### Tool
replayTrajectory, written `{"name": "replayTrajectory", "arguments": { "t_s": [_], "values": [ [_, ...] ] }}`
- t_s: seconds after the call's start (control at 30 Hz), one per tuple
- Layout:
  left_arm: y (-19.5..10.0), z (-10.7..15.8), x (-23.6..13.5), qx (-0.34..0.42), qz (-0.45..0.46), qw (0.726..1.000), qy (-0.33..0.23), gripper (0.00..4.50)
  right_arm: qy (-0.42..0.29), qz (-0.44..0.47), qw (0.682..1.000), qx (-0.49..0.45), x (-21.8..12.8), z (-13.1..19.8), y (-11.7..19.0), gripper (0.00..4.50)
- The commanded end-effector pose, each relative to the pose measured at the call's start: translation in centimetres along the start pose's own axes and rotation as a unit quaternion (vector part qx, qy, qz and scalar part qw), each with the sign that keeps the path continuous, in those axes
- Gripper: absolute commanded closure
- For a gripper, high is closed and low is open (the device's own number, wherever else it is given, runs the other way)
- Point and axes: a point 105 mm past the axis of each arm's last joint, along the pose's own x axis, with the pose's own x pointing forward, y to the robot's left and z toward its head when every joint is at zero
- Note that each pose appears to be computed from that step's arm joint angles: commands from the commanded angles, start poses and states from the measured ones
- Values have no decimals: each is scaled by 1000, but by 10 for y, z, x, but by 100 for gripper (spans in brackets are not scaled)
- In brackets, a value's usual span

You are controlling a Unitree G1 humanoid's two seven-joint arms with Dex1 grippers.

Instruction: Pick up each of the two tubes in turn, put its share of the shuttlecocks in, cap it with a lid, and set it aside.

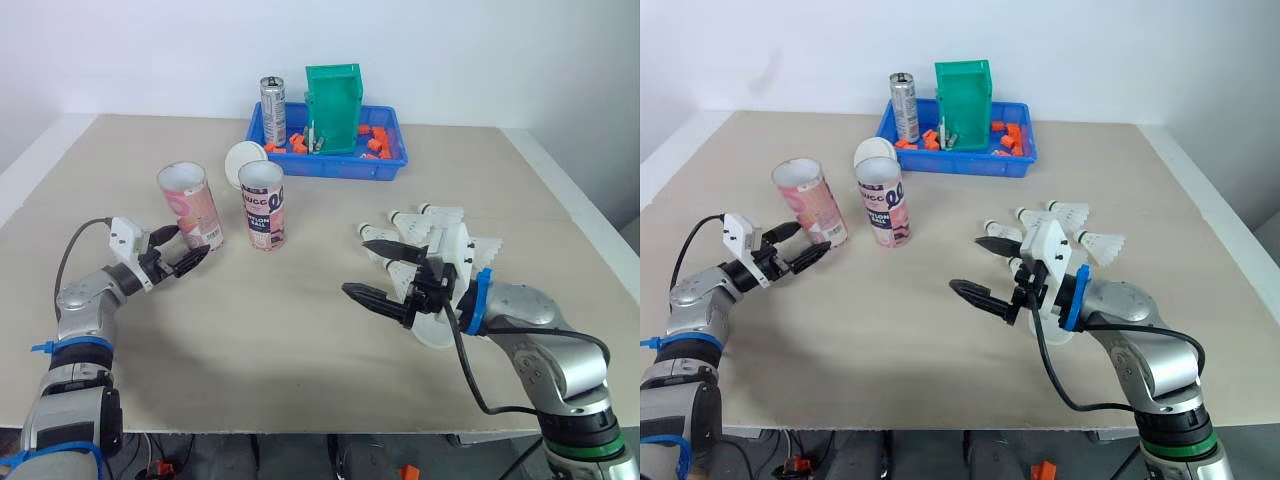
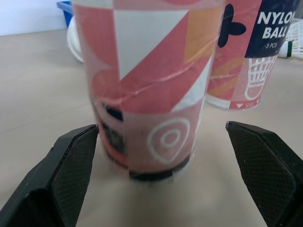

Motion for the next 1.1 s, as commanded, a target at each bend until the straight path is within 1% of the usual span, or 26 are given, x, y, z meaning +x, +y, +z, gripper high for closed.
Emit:
{"name": "replayTrajectory", "arguments": {
  "t_s": [0.03, 0.17, 0.3, 0.6, 0.67, 0.73, 0.9, 1.1],
  "values": [
    [3, 9, 8, 19, -3, 1000, -4, 1, -26, 16, 999, -17, 3, 17, 13, 0],
    [5, 12, 21, 17, 4, 1000, -3, 1, -32, 24, 999, -16, 5, 23, 22, 0],
    [2, 10, 34, 11, 11, 1000, 3, 1, -30, 20, 999, -15, 7, 21, 26, 0],
    [-4, 2, 51, 8, 29, 999, 24, 1, -27, 2, 999, -18, 3, 22, 25, 0],
    [-5, 1, 54, 7, 28, 999, 25, 52, -27, 0, 999, -20, 2, 23, 25, 0],
    [-7, 1, 56, 6, 25, 999, 26, 122, -26, -2, 999, -21, 2, 23, 24, 0],
    [-7, 2, 54, 10, 24, 999, 24, 122, -25, -5, 999, -22, 1, 23, 24, 0],
    [2, 6, 40, 27, 25, 999, 16, 122, -22, -7, 999, -22, -1, 23, 23, 0]
  ]
}}
